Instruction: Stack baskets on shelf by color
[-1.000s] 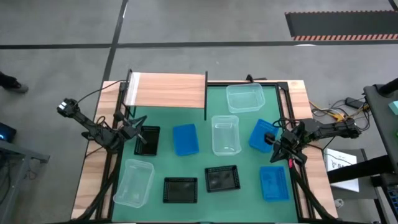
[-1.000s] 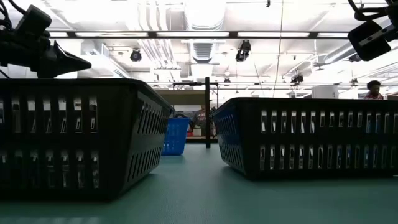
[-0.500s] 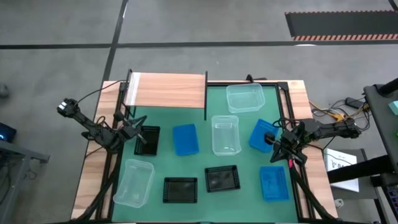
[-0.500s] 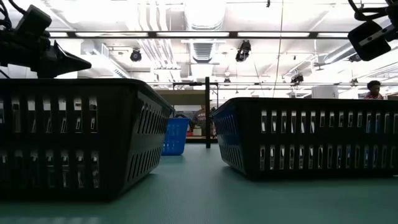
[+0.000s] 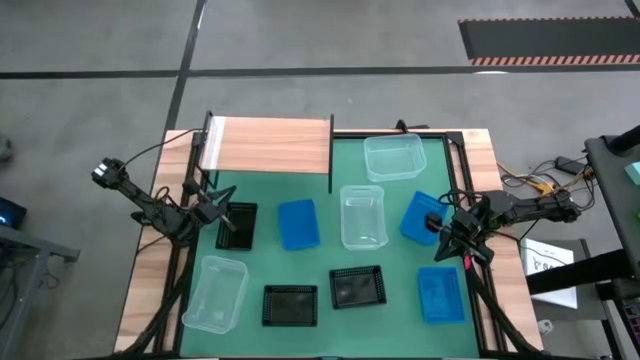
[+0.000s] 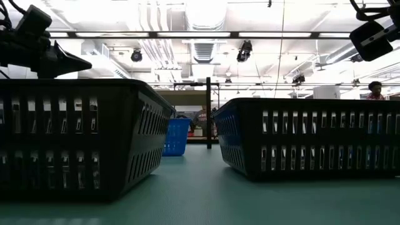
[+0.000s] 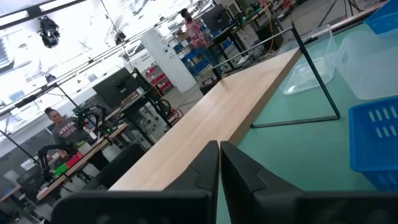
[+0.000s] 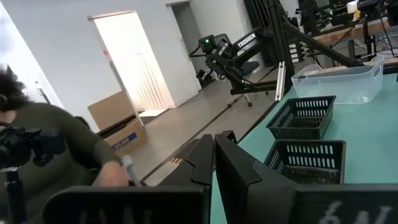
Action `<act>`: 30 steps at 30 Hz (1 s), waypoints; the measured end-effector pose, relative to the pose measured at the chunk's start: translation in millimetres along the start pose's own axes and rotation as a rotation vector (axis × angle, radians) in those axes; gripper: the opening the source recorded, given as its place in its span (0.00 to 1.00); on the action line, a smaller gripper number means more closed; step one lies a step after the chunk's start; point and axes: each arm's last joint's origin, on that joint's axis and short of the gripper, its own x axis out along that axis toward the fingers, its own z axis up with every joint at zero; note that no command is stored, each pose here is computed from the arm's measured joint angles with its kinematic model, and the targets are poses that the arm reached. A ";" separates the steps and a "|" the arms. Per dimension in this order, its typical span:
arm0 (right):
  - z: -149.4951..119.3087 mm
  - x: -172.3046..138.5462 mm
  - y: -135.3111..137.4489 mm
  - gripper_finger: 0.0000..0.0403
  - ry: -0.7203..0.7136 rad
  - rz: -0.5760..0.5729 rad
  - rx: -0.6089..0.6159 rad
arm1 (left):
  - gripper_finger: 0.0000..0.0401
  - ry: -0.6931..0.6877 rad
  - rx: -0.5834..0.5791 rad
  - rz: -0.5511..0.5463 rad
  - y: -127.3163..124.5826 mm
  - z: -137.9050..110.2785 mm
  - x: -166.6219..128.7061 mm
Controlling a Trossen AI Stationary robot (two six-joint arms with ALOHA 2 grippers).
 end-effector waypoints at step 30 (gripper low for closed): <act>3.9 0.3 1.2 0.02 -0.037 0.000 -0.081 | 0.00 0.000 0.001 0.000 0.0 0.0 0.0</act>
